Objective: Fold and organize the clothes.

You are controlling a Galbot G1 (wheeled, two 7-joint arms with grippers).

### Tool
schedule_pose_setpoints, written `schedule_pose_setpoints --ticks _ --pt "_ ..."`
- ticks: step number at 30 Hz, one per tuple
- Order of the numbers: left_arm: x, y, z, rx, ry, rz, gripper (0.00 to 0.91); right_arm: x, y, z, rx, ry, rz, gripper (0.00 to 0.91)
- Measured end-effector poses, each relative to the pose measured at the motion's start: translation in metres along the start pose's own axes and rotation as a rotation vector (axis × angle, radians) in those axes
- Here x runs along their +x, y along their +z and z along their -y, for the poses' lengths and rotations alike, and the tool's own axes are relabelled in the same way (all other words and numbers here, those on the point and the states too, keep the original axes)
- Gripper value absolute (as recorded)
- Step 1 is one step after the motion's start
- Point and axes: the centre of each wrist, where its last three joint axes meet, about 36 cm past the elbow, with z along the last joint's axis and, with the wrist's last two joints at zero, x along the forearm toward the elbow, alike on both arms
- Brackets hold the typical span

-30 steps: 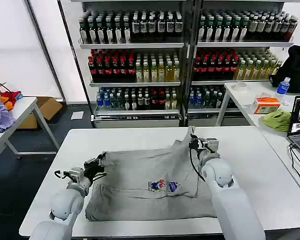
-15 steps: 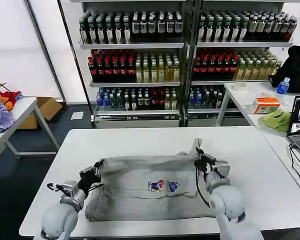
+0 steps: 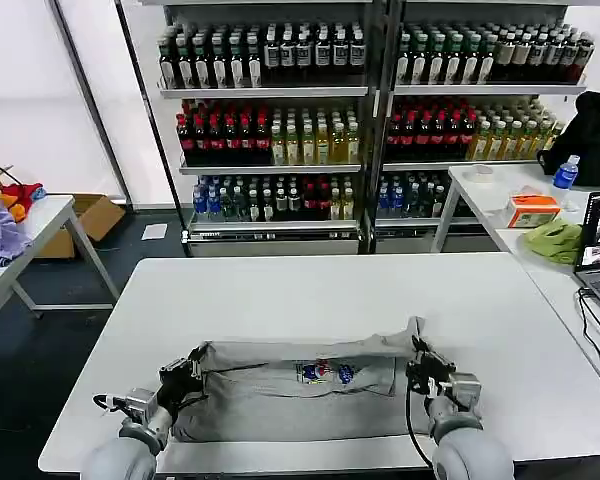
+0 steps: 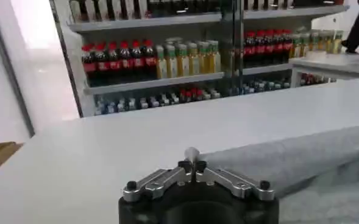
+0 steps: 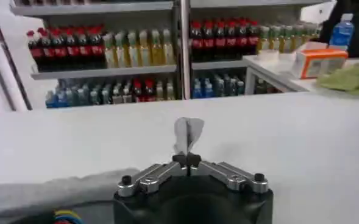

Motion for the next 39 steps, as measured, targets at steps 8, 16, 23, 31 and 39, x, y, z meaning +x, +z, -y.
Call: schedule_pose_setpoints --ticks 8,16,23,31,39 --pt "0.006 0.008 0.005 -0.012 0.006 -0.012 0.01 0.014 0.014 -0.004 0.014 0.015 -0.031 0.0" --pt "0.006 0.011 0.006 -0.026 0.011 -0.02 0.01 0.015 0.023 -0.004 0.035 0.027 -0.054 0.0" --pt "0.008 0.015 0.008 -0.047 0.016 -0.026 0.01 0.016 0.034 -0.007 0.05 0.037 -0.081 0.0" --pt "0.011 0.014 0.009 -0.065 0.006 -0.024 0.816 0.019 0.046 -0.01 0.075 0.05 -0.108 0.907" --pt "0.02 0.007 0.008 -0.083 0.001 -0.028 0.423 0.02 0.049 -0.009 0.102 0.065 -0.108 0.907"
